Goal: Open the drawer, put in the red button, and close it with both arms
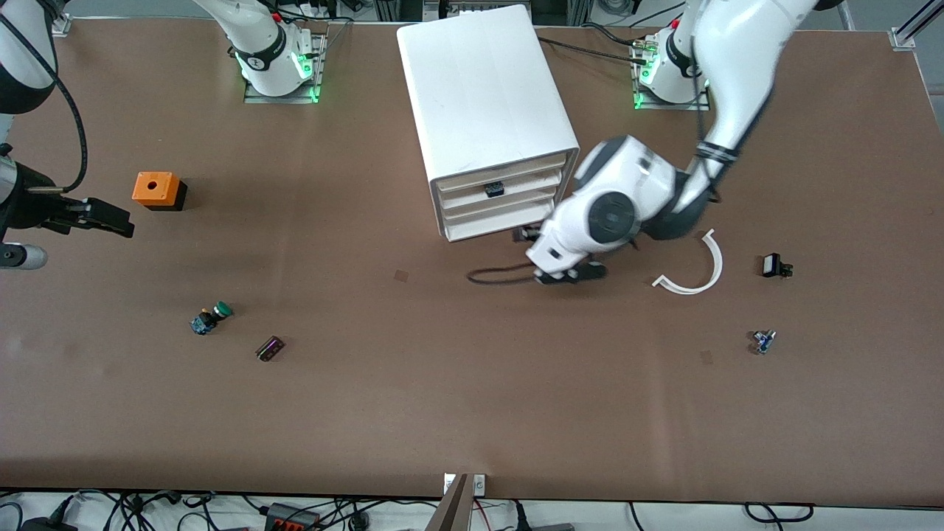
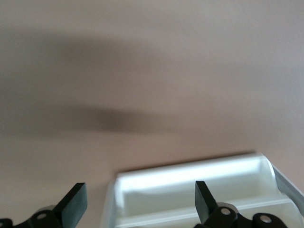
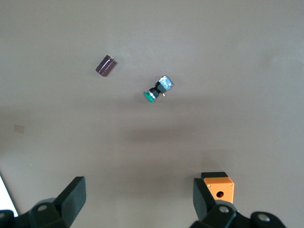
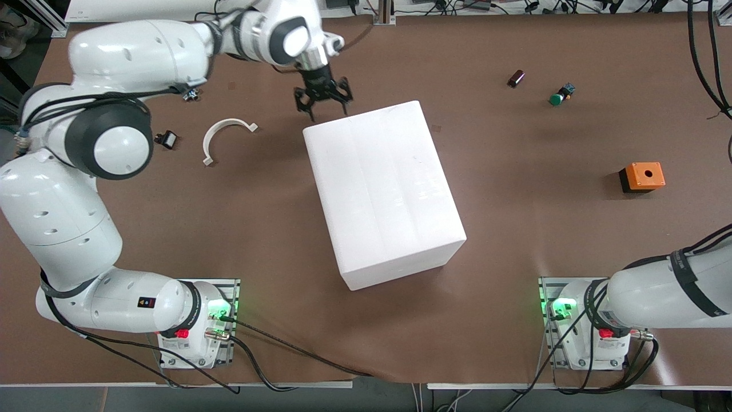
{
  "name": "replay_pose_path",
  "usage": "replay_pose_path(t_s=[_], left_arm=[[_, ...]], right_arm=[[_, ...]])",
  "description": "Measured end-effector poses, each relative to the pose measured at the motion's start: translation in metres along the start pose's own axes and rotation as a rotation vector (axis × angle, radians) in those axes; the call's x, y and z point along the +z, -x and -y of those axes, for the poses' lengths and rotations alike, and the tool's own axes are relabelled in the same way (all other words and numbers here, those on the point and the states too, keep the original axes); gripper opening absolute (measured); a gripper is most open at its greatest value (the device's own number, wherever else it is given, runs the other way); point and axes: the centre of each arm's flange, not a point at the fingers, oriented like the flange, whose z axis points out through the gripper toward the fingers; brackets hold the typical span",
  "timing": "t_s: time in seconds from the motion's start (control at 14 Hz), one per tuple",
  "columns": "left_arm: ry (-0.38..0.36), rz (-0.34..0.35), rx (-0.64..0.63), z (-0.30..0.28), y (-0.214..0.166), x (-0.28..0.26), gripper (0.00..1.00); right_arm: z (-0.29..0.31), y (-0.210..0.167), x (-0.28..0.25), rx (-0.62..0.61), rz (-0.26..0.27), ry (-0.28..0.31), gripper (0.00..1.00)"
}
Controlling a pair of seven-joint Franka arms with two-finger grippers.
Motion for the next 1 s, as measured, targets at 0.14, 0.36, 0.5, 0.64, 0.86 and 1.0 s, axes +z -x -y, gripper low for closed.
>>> replay_pose_path(t_s=[0.14,0.36,0.5,0.64,0.86,1.0], left_arm=[[-0.059,-0.049,0.008,0.039,-0.023,-0.044,1.00],[-0.104,-0.075,0.024,0.078,-0.031,-0.116,1.00],[-0.102,-0.097,0.094,0.112,-0.035,-0.165,1.00],[-0.101,-0.133,0.175,0.138,-0.032,-0.203,1.00],[-0.107,-0.183,0.203,0.163,-0.012,-0.244,1.00],[-0.079,-0.209,0.217,0.184,0.008,-0.271,1.00]], right_arm=[[0.000,0.011,0.008,-0.002,-0.005,-0.001,1.00],[0.000,0.030,0.011,-0.006,-0.015,-0.004,1.00],[0.001,0.038,0.008,-0.009,-0.020,-0.004,1.00],[0.002,0.039,0.005,-0.011,-0.031,-0.005,1.00],[0.003,0.039,0.005,-0.021,-0.029,-0.005,1.00],[0.003,0.041,0.006,-0.023,-0.013,-0.004,1.00]])
